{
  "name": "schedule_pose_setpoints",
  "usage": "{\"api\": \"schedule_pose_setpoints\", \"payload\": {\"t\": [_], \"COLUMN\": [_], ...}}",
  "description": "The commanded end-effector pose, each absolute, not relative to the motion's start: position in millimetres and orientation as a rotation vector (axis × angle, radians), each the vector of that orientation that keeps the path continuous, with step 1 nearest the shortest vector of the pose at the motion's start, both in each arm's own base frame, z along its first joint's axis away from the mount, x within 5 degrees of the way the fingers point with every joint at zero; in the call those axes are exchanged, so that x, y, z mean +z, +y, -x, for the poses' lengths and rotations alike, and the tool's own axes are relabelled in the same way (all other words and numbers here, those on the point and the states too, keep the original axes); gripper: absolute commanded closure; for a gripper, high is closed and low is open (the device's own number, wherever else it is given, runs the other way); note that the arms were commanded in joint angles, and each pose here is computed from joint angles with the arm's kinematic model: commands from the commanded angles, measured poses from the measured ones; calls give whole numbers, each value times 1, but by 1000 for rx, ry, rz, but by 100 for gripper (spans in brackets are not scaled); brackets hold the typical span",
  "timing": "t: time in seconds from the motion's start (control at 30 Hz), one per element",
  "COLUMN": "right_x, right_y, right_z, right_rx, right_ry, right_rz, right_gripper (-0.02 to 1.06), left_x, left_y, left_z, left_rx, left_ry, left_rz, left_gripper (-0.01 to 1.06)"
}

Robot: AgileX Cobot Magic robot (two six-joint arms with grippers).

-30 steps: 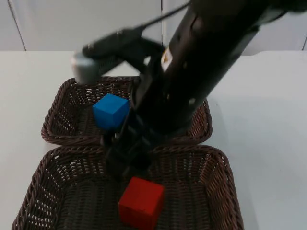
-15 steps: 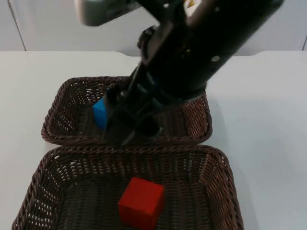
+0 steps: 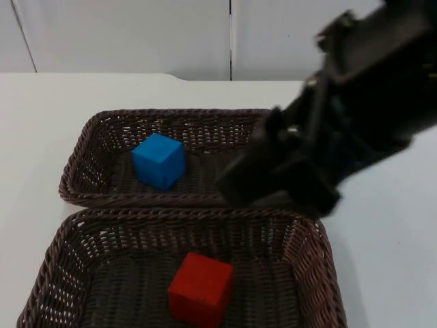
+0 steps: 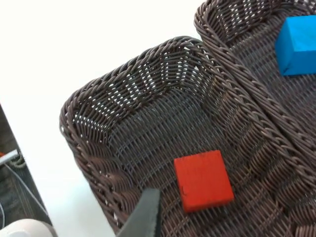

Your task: Pick up one cube with the left hand and place it into the upper basket. Pick up one cube with the right hand and place it into the lower basket.

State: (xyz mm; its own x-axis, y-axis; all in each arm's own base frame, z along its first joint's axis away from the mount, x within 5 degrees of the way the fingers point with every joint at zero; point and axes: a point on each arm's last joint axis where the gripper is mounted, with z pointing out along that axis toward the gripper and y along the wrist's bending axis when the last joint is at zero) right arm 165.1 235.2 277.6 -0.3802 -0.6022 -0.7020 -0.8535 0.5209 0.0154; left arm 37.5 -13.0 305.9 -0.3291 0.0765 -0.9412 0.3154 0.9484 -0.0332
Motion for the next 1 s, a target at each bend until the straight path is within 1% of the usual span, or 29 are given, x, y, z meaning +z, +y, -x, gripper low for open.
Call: {"api": "schedule_pose_setpoints", "payload": {"t": [0.0,0.13,0.17,0.23,0.33,0.4,0.6,0.7,0.83,0.87,0.97], "right_x": [282,291,291,298,303,310,329,337,347,347,352], "right_y": [226,205,205,191,179,167,141,130,110,110,94], "right_z": [-157,-142,-142,-132,-124,-115,-95,-87,-72,-72,-60], "right_rx": [518,541,541,557,569,583,613,609,618,618,627], "right_ry": [2083,2023,2023,1984,1951,1910,1837,1800,1747,1747,1727], "right_rz": [1161,1126,1126,1106,1091,1074,1049,1047,1034,1034,1032], "right_gripper": [18,18,18,18,18,18,18,18,18,18,18], "left_x": [304,301,301,298,294,291,287,286,284,284,283], "left_y": [-11,-5,-5,-2,0,0,0,0,-3,-3,-4], "left_z": [-30,-12,-12,-4,2,4,6,6,8,8,8], "left_rx": [-265,-266,-266,-268,-264,-263,-263,-261,-240,-240,-251], "left_ry": [1892,1855,1855,1840,1868,1913,1962,1969,1968,1968,1976], "left_rz": [-281,-282,-282,-281,-285,-293,-301,-314,-437,-437,-429], "left_gripper": [0,0,0,0,0,0,0,0,0,0,0]}}
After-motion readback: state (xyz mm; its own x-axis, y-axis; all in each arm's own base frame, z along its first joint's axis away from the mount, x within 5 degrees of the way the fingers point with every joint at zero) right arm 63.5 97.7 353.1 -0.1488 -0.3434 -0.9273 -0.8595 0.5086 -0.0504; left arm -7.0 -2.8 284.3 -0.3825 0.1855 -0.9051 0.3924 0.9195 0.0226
